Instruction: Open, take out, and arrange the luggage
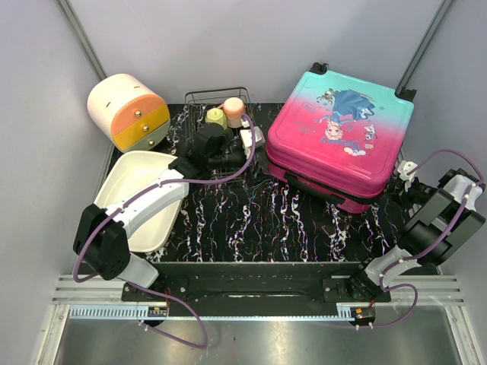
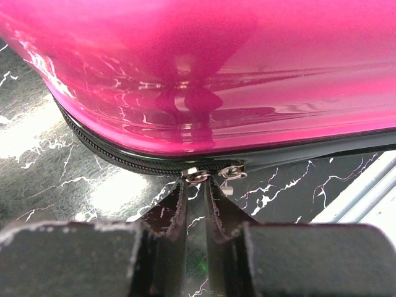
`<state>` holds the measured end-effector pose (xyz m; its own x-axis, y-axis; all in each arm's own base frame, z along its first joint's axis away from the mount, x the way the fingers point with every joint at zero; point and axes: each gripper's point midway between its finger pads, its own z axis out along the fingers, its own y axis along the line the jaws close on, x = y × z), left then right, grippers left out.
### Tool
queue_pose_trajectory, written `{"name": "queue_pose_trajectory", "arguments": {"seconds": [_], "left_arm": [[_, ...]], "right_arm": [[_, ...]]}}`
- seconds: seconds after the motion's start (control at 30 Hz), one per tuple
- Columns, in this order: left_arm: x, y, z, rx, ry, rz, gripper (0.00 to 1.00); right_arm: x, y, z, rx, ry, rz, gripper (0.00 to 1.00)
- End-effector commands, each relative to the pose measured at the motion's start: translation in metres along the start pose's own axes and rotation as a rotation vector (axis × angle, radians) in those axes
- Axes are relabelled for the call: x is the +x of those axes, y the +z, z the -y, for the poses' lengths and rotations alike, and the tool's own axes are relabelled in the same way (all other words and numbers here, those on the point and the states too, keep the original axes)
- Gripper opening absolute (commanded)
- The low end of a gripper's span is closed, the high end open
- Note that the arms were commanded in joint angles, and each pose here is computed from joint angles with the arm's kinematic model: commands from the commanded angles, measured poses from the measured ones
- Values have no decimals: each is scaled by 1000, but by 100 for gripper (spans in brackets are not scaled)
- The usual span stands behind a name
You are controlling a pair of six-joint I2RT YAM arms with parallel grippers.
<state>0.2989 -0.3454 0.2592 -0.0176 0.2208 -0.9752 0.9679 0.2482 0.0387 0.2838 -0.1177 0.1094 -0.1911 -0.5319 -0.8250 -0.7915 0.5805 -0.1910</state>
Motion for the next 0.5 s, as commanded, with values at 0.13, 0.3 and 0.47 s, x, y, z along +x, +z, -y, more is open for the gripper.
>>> {"name": "queue_pose_trajectory", "arguments": {"seconds": [0.13,0.3,0.47], "left_arm": [[-23,4,-6,3,51,65,99],[-22,3,-5,-1,48,61,98],[-21,1,-3,-3,39,63,98]], "right_arm": [[-24,0,-14,-21,-83,39,4],[-33,0,-41,-60,-49,55,0],[-31,-3,-61,-84,-21,20,0]]}}
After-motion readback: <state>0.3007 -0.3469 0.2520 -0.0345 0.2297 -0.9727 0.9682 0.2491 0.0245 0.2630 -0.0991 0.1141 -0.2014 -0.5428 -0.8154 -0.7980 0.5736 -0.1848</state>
